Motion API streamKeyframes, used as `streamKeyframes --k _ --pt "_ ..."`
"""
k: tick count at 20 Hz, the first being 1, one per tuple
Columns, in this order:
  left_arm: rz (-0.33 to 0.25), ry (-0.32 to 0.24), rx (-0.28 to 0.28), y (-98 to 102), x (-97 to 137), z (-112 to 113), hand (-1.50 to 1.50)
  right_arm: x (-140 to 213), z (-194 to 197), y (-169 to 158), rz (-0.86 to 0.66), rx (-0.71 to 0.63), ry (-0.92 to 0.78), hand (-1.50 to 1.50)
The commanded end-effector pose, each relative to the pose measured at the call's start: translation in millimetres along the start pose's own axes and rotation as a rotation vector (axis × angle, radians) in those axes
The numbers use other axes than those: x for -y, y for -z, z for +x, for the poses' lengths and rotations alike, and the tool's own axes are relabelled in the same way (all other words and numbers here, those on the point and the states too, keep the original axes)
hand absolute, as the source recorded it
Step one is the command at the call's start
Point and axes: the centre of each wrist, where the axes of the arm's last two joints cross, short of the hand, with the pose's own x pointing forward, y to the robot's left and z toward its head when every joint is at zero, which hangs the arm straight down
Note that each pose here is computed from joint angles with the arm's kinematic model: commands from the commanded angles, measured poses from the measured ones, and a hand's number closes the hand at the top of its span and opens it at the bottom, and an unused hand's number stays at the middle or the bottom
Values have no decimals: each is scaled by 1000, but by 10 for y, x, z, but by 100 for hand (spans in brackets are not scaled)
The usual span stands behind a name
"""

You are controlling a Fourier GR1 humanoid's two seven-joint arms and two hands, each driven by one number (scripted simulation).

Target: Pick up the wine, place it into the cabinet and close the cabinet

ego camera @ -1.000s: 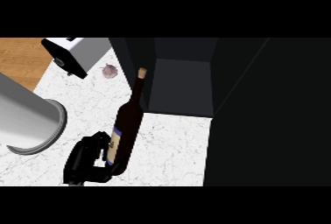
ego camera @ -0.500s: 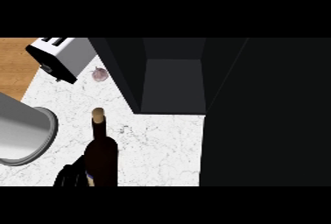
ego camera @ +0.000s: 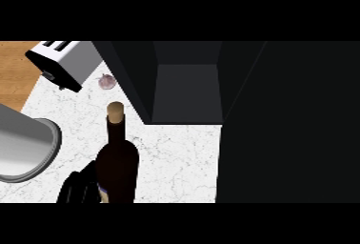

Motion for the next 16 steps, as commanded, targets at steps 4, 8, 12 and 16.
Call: streamKeyframes --k 4,8,12,16 --pt "0 14 48 487 433 188 150 -56 -46 9 4 25 -17 -150" --pt "-7 -6 32 683 663 304 150 -53 -32 -134 0 -12 -12 -150" --pt "8 20 18 889 759 278 150 160 47 -3 0 2 -6 -150" --pt "1 57 64 1361 988 250 150 51 2 43 7 -4 -4 -150"
